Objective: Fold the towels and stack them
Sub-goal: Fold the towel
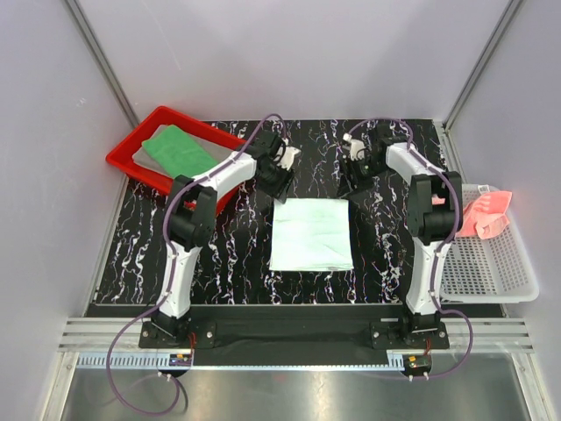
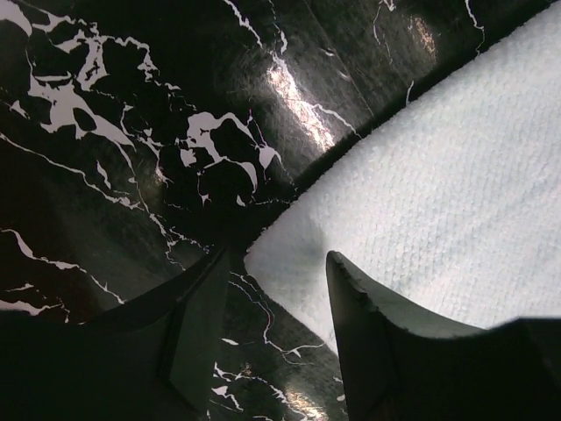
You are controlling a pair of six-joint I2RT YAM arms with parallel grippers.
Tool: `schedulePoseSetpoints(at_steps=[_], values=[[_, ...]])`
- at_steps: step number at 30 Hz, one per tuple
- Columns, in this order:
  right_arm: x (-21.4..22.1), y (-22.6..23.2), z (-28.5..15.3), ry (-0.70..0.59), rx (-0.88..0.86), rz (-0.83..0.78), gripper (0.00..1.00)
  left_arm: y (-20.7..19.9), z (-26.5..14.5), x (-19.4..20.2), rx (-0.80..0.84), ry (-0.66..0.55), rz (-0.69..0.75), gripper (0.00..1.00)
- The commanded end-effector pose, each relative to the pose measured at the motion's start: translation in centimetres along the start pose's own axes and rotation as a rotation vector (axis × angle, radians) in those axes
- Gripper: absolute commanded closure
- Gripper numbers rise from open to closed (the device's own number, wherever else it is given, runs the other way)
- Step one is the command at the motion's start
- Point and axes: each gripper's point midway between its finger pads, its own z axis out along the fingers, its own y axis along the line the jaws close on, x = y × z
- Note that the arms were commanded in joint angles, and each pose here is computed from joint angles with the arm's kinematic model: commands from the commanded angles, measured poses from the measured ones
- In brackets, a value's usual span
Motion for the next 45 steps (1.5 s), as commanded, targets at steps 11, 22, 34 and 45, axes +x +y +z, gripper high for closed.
schedulePoseSetpoints(at_steps=[11, 22, 34, 45], values=[[1.2, -2.5, 2.3, 0.098, -0.176, -0.070, 0.66, 1.0, 0.6, -1.6, 0.132, -0.011, 0.130, 0.55], [2.0, -3.6, 3.1, 0.121, -0.220, -0.068, 0.86, 1.5, 1.9, -1.2, 0.170, 0.039, 0.146, 0.79], [2.4, -3.9, 2.6, 0.128, -0.249, -0.059, 0.73, 1.1, 1.9, -1.2, 0.201, 0.046, 0.154, 1.00], [0.7, -4.4, 2.3, 0.083, -0.253, -0.075, 1.00, 1.7, 0.8, -2.7, 0.147, 0.011, 0.146, 1.00]])
